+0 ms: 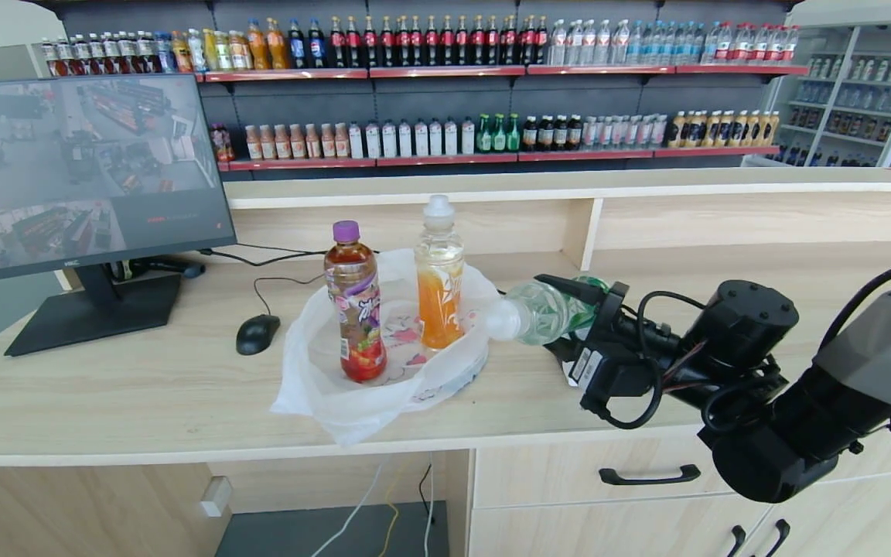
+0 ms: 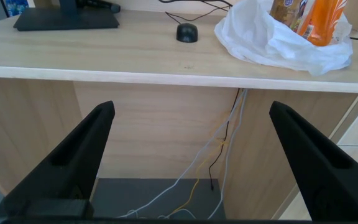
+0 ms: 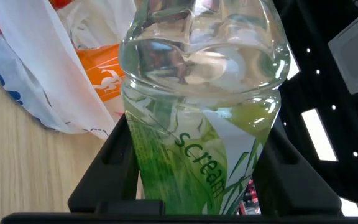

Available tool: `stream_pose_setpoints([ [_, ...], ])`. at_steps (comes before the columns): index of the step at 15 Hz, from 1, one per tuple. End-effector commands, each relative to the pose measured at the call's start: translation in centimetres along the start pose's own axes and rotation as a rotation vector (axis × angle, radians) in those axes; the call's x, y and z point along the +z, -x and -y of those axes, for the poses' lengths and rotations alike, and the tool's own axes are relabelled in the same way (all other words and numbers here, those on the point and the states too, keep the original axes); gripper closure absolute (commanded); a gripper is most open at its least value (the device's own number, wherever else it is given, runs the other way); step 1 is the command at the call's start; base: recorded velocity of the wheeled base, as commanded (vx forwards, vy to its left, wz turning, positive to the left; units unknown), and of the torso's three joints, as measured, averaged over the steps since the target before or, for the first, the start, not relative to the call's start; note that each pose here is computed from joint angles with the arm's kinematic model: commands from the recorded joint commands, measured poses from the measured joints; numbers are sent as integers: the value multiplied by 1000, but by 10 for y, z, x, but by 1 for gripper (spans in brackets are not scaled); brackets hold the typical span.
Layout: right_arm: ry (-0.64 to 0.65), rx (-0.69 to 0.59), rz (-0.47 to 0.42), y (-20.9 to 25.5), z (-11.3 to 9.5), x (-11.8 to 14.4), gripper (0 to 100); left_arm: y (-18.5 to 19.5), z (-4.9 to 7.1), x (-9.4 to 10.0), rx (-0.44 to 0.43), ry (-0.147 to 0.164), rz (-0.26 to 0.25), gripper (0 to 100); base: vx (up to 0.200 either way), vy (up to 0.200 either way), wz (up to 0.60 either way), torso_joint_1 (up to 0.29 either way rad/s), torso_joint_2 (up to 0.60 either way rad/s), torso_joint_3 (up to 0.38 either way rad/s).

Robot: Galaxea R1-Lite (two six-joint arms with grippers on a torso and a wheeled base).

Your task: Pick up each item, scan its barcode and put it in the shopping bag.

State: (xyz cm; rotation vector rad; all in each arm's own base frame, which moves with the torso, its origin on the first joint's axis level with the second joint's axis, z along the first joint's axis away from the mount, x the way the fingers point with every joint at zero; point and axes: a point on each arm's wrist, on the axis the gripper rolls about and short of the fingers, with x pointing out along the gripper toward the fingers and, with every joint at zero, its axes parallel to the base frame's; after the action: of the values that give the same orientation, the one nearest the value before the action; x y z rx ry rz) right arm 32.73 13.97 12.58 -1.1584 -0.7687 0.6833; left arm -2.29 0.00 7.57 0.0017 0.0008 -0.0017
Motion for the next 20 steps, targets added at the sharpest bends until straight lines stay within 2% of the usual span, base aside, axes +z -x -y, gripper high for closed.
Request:
stream_pose_setpoints([
  [1, 1, -1, 2, 0, 0, 0, 100, 0, 0, 0, 0, 0, 1, 0, 0, 0, 0, 0, 0, 0],
  [18, 3, -8, 16, 3, 7, 4, 100, 0, 0, 0, 0, 0, 1, 0, 0, 0, 0, 0, 0, 0],
  [20, 33, -60, 24, 9, 29, 12, 100, 0, 0, 0, 0, 0, -1, 0, 0, 0, 0, 0, 0, 0],
])
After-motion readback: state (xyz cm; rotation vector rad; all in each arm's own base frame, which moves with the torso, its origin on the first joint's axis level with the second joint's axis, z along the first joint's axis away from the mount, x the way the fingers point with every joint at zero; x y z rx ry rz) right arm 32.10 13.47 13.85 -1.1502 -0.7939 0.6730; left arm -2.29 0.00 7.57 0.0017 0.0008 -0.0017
